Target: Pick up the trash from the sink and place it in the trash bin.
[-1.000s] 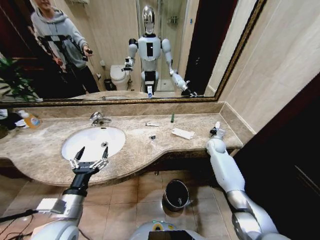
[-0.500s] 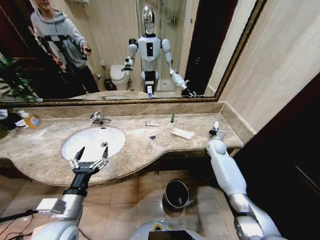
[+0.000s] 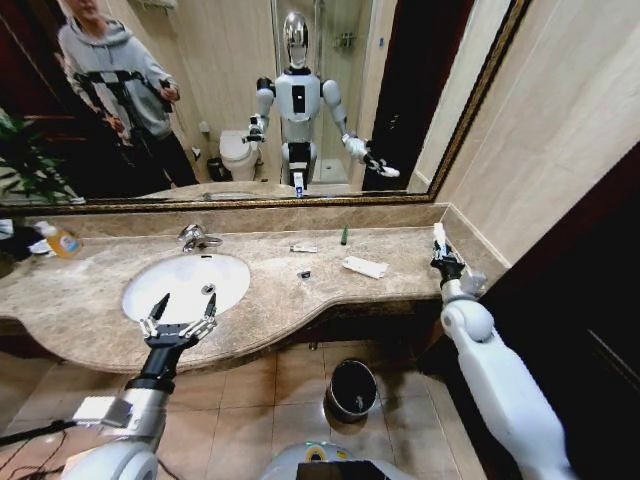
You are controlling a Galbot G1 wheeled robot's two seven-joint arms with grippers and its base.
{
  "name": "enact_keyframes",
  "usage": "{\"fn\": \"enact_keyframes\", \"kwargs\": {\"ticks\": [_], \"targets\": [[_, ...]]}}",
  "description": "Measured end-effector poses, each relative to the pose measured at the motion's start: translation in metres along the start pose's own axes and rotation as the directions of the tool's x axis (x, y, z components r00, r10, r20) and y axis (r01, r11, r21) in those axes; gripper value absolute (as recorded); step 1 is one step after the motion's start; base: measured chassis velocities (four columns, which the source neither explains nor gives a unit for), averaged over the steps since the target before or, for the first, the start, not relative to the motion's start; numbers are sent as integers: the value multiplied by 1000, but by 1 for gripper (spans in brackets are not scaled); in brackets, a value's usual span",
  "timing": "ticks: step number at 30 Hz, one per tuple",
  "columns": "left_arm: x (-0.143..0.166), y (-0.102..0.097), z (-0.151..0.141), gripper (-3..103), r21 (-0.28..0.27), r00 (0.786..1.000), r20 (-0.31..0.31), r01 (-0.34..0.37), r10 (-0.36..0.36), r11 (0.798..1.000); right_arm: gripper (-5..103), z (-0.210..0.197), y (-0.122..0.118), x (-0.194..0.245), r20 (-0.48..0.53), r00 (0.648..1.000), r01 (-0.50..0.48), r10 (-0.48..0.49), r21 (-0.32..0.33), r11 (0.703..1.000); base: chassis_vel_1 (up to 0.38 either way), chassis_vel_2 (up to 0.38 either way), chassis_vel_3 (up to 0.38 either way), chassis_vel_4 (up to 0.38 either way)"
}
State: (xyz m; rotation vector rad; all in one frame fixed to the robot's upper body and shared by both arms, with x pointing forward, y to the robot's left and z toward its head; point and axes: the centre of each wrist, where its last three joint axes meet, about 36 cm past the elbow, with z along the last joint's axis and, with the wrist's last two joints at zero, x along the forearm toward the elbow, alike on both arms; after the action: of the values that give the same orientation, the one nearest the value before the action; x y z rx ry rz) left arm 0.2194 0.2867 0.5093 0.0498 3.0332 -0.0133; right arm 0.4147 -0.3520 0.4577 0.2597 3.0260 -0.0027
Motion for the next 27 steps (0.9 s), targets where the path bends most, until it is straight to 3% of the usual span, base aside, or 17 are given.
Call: {"fn": "enact_keyframes", "kwargs": {"ticks": [5,12,18,27], "targets": [[0,0,0,100,0,1000,0,0,0,1000,22,25,-1,38,30,999,15,-17,59,998,0,0,0,0],[0,0,0,100,0,1000,0,0,0,1000,22,64,7,100,-7,1000,8,-8,52,999,0,0,0,0],[0,0,0,100,0,1000,0,0,0,1000,22,101,-7,147,-32,999,-10,13,69,998,0,0,0,0],[0,0,0,100,0,1000,0,0,0,1000,22,153,-24,217,-110,993,43,-30,120,992,0,0,0,0]]}}
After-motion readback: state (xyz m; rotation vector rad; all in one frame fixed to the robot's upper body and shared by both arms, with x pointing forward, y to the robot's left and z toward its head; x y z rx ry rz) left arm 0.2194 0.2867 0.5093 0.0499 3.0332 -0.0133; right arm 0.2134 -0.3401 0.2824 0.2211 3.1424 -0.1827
